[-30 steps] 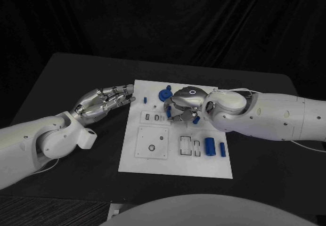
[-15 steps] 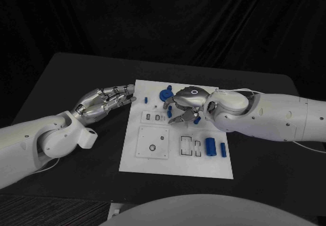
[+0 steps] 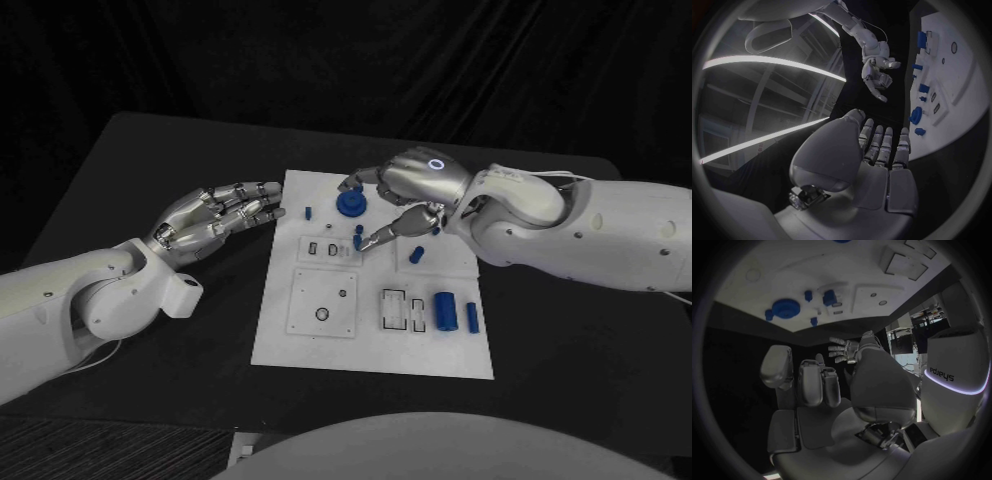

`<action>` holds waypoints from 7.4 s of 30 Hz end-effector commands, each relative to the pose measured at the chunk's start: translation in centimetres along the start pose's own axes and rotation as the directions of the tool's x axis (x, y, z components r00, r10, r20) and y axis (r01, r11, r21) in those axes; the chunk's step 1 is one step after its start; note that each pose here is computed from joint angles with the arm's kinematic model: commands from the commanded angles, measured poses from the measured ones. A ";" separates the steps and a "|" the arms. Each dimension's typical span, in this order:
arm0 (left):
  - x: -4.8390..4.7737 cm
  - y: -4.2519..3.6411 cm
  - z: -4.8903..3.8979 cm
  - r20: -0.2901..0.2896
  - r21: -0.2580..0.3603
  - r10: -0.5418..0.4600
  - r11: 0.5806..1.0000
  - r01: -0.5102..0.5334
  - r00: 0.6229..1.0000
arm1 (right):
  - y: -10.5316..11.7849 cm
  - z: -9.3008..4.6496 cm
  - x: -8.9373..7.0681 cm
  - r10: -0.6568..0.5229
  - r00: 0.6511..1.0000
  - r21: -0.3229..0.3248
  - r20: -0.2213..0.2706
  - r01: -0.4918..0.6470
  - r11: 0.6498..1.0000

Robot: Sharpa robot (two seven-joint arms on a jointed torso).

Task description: Assemble the parts on the task board

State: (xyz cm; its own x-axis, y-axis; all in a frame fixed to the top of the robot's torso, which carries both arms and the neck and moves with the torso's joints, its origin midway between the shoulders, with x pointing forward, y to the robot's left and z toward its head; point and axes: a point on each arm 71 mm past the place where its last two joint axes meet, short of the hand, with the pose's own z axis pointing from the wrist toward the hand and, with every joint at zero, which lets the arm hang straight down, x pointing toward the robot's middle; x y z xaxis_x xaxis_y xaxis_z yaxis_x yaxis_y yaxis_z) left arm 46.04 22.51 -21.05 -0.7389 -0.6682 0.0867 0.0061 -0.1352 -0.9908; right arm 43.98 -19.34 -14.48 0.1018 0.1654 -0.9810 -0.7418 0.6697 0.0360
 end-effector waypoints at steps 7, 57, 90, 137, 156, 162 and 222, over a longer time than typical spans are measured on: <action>-0.52 -2.23 -0.06 0.175 0.028 0.300 0.950 -0.310 0.938 | -2.5 -1.2 -5.7 0.033 0.960 0.027 0.278 -0.042 0.999; 4.19 -3.98 13.91 -0.542 -0.542 0.699 0.135 -0.830 0.468 | -5.1 -2.0 -3.0 0.085 0.983 0.190 0.164 -0.116 0.975; 4.33 -0.22 14.37 -0.550 -0.592 0.666 0.114 -0.798 0.503 | -5.4 -2.3 -1.5 0.100 0.986 0.211 0.133 -0.127 0.969; 4.35 2.20 13.89 -0.562 -0.592 0.633 0.140 -0.793 0.532 | -5.4 -1.9 -0.3 0.117 0.986 0.213 0.119 -0.141 0.967; 4.65 2.33 13.98 -0.574 -0.582 0.625 0.145 -0.800 0.530 | -5.5 -1.8 -0.1 0.119 0.986 0.220 0.113 -0.142 0.965; 4.63 2.33 13.99 -0.573 -0.581 0.625 0.147 -0.801 0.530 | -5.5 -1.8 0.0 0.119 0.987 0.224 0.111 -0.142 0.964; 4.00 2.37 13.24 -0.586 -0.586 0.609 0.137 -0.798 0.535 | -5.6 -1.9 0.3 0.123 0.987 0.234 0.102 -0.144 0.962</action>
State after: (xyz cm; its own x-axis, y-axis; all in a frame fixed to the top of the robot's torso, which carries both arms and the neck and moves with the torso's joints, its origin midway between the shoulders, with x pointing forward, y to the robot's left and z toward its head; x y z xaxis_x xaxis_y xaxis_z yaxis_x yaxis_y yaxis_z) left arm 52.24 9.81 -21.34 -0.7735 -0.0315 -0.6330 0.1884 0.9422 -0.2772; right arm 46.91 -24.30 -15.20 0.0796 0.3202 -0.9440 -0.5882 0.7797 0.2149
